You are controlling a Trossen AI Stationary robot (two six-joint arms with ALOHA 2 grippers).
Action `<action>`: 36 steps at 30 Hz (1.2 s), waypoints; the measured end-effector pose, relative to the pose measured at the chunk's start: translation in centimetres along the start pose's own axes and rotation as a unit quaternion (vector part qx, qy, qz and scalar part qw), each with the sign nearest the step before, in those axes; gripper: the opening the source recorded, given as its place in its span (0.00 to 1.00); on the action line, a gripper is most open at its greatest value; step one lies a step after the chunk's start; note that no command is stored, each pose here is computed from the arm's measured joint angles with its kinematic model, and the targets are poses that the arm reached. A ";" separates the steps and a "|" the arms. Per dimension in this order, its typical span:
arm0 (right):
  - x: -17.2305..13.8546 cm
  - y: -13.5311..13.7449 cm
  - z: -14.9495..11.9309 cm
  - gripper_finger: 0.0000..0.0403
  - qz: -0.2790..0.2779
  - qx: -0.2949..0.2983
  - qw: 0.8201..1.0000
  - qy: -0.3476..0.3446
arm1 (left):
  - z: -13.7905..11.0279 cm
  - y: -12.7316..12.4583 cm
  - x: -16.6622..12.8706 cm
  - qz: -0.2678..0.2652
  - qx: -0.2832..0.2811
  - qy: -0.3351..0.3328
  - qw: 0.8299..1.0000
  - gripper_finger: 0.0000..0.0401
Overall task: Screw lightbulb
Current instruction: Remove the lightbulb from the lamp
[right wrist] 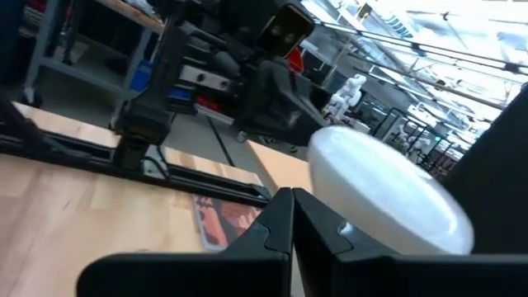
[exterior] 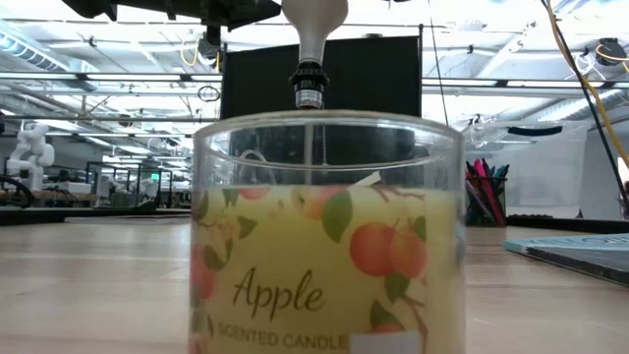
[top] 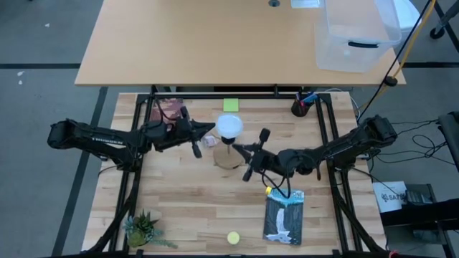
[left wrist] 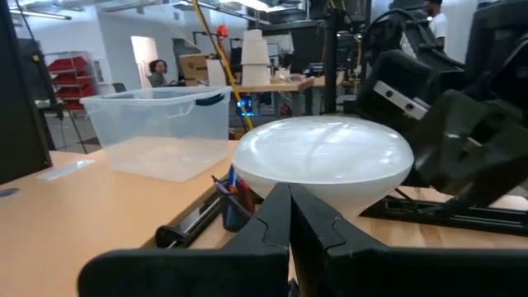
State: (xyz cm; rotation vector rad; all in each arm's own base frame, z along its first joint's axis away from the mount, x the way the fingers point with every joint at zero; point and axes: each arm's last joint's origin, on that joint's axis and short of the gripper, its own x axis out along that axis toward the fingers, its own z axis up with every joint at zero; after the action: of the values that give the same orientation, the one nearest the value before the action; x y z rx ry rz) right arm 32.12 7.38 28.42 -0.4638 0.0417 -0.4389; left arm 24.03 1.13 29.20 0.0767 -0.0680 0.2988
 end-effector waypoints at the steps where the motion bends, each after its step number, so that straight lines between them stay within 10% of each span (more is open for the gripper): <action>1: -0.1 0.1 0.0 0.00 0.003 0.000 1.000 0.001 | 0.0 0.1 0.0 0.003 0.000 0.000 1.000 0.00; 36: 0.6 -2.0 -0.1 0.00 -0.133 -0.038 0.989 0.047 | 0.4 -1.0 -0.5 -0.024 0.007 -0.007 1.000 0.00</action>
State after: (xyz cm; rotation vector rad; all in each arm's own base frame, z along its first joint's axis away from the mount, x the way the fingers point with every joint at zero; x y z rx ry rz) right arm 31.85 5.54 29.25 -0.5256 0.0889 -0.7239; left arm 23.81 -0.01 29.47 0.0947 -0.0769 0.2507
